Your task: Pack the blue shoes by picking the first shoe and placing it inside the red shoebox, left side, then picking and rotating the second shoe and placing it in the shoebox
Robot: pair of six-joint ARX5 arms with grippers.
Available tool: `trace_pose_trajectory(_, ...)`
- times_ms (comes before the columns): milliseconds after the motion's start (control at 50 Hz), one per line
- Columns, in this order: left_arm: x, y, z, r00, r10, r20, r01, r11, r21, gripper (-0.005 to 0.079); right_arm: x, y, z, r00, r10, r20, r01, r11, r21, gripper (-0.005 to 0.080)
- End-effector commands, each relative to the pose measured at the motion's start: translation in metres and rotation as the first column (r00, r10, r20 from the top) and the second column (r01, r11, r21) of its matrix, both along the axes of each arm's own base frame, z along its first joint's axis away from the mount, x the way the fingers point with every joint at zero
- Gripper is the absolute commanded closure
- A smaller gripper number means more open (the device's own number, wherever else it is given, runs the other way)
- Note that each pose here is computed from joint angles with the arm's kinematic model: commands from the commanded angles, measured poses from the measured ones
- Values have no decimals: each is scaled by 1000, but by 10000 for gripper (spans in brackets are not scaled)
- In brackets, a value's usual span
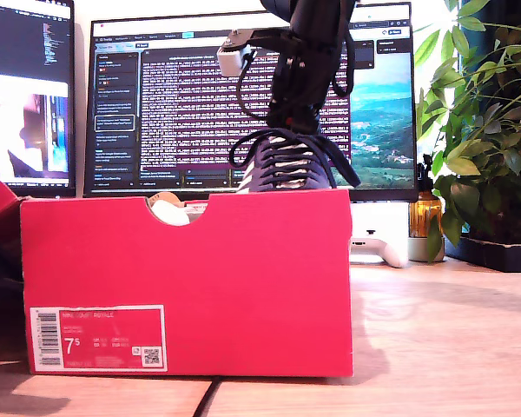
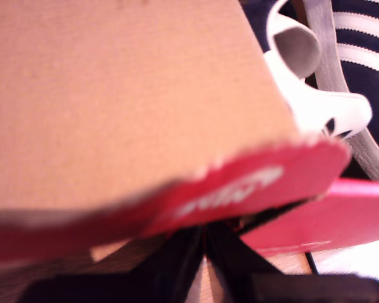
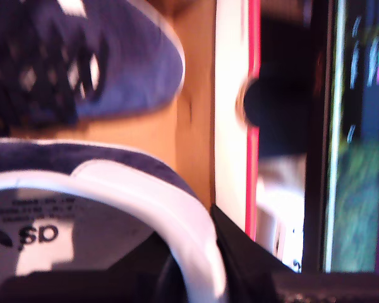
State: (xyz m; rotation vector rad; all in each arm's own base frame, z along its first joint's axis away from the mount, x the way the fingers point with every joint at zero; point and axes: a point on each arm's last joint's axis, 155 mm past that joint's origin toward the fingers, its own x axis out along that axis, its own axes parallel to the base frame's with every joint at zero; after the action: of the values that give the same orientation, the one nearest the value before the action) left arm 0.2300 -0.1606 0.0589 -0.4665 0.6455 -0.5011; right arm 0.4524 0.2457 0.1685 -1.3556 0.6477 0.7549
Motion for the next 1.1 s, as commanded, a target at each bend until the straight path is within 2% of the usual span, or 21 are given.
trace_pose_trajectory(0,-5,1,-9,1000,-8,-12,8,1000,13,762,-3,5,1,1000,8,12,-8,999,-38,764)
trace_pose_trajectory(440,-5,1,-9,1000,-8,-12,8,1000,13,762,-4,26,40,996,36,78,-35,999,-10,764)
trace_pose_trajectory(640,-5,1,-9,1000,-8,-12,8,1000,13,762,-21,7,21,1000,18,-25,-20,997,-78,765)
trace_pose_trajectory(860,-5,1,-9,1000,-8,-12,8,1000,13,762,-24,10,3,994,-41,-100,41,999,-8,764)
trace_pose_trajectory(1080,-5,1,-9,1000,-8,-12,8,1000,13,762,-31,9,-35,978,-64,-198,55,997,-51,764)
